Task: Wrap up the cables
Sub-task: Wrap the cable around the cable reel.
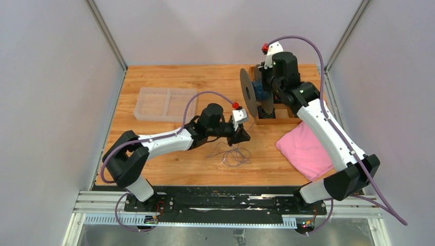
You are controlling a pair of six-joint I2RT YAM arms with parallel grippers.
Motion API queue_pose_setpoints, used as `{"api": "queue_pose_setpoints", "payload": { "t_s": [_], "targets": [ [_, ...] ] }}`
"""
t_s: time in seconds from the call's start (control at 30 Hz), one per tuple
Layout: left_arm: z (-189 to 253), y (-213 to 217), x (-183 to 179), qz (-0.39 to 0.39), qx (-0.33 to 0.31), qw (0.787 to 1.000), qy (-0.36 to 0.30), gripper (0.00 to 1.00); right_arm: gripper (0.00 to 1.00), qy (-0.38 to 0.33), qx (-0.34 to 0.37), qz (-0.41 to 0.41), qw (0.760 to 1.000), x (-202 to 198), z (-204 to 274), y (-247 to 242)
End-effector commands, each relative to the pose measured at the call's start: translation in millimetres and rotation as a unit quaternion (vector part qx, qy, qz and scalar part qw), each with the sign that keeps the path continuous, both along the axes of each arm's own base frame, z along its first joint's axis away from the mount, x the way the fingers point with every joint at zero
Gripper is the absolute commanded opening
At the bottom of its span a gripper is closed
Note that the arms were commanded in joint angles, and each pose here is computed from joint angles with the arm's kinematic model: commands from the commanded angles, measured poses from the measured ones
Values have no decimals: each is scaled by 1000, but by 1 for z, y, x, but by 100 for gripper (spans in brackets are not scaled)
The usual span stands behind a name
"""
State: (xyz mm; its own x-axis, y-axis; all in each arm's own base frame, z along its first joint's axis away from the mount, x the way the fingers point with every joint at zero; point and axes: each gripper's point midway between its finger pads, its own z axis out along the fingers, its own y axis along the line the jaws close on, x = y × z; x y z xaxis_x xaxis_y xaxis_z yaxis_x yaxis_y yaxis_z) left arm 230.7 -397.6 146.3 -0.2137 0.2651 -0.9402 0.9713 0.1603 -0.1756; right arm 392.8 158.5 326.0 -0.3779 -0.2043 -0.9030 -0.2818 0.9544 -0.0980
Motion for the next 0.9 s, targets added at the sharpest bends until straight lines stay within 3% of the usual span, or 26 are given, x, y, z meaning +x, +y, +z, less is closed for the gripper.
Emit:
{"api": "queue_pose_setpoints", "payload": {
  "t_s": [0.0,0.27,0.5,0.87],
  "targets": [
    [57,-6,-4,-23,-18,999,-35,7,1,-37,12,-21,999,12,12,-5],
    [97,-5,8,-28,44,997,-47,6,1,-26,-15,-5,1000,9,-15,2],
    [113,6,28,13,84,995,-43,5,1,-29,-31,10,999,-1,-28,2],
    [136,36,72,79,106,990,-41,10,1,-26,-38,48,998,-14,-46,7]
  ]
}}
